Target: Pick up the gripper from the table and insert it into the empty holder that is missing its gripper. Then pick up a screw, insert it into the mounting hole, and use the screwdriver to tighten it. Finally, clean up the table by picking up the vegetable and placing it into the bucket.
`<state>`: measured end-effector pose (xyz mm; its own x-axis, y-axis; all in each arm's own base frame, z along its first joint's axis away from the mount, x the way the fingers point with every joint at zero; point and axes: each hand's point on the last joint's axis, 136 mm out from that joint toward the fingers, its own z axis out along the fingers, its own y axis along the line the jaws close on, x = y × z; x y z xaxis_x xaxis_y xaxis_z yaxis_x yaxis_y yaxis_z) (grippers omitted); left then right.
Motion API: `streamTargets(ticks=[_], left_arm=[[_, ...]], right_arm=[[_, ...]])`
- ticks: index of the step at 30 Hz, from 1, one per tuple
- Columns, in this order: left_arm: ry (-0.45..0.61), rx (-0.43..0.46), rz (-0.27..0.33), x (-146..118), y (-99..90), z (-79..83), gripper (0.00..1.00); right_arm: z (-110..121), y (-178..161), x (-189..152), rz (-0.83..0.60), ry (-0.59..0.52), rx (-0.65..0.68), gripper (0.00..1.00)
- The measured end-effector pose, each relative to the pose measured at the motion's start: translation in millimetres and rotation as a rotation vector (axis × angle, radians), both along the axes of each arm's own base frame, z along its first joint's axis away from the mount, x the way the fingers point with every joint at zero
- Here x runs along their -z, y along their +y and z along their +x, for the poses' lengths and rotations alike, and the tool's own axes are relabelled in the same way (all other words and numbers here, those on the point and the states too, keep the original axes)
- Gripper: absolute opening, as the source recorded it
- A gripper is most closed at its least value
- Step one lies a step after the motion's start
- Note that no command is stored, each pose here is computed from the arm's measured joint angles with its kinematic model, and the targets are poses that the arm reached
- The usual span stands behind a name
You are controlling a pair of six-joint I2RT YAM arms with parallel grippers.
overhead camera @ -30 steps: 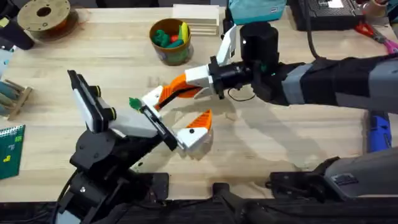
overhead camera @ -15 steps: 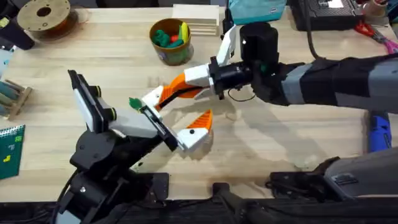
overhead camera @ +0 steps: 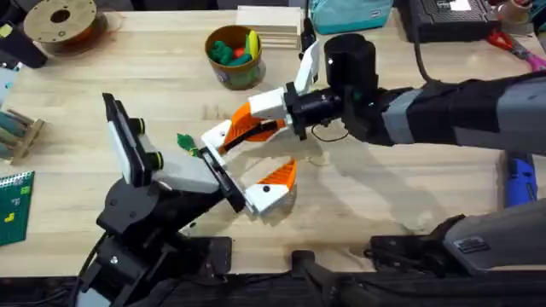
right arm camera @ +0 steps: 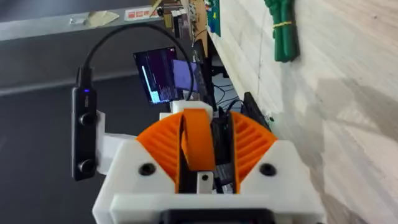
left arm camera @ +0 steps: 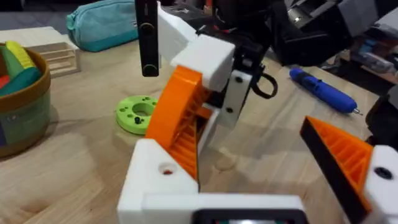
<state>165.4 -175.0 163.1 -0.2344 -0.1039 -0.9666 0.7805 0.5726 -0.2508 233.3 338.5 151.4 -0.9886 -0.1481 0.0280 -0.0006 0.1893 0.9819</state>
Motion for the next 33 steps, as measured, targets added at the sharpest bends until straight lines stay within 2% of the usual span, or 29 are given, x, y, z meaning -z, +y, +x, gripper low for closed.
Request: streamTargets(ticks=[8,10,17,19,20,24,30,31,33], left_arm=[[-0.013,0.028,0.005,-0.7,-2.6,-3.9,0.987],[-0.016,0.046,0.007,-0.8,-4.4,-6.6,0.987],[-0.014,0.116,0.003,-1.0,-11.5,-17.3,0.987],[-0.014,0.119,0.003,-1.1,-11.7,-17.8,0.987],[-0.014,0.121,0.002,-1.1,-11.9,-18.1,0.987],[-0.014,0.122,0.003,-1.0,-12.0,-18.2,0.988],[-0.014,0.130,0.002,-1.0,-12.7,-19.5,0.987],[-0.014,0.133,0.002,-1.1,-12.9,-19.9,0.987],[-0.014,0.134,0.002,-1.1,-13.0,-20.1,0.987]], right_arm=[[-0.5,-4.5,-2.6,0.014,0.009,-0.019,0.429],[-0.9,-6.8,-4.2,0.023,0.011,-0.029,0.508],[2.9,-11.1,-8.9,0.043,-0.004,-0.032,0.688],[3.9,-12.3,-9.0,0.044,-0.004,-0.030,0.809],[4.8,-12.9,-9.1,0.044,-0.005,-0.028,0.838],[11.0,-18.1,-9.3,0.046,-0.009,-0.011,0.851],[61.3,-57.6,-7.0,0.031,-0.082,0.151,0.862],[88.9,-78.9,-9.4,-0.001,-0.110,0.226,0.864],[108.1,-91.9,-15.0,-0.036,-0.136,0.269,0.863]])
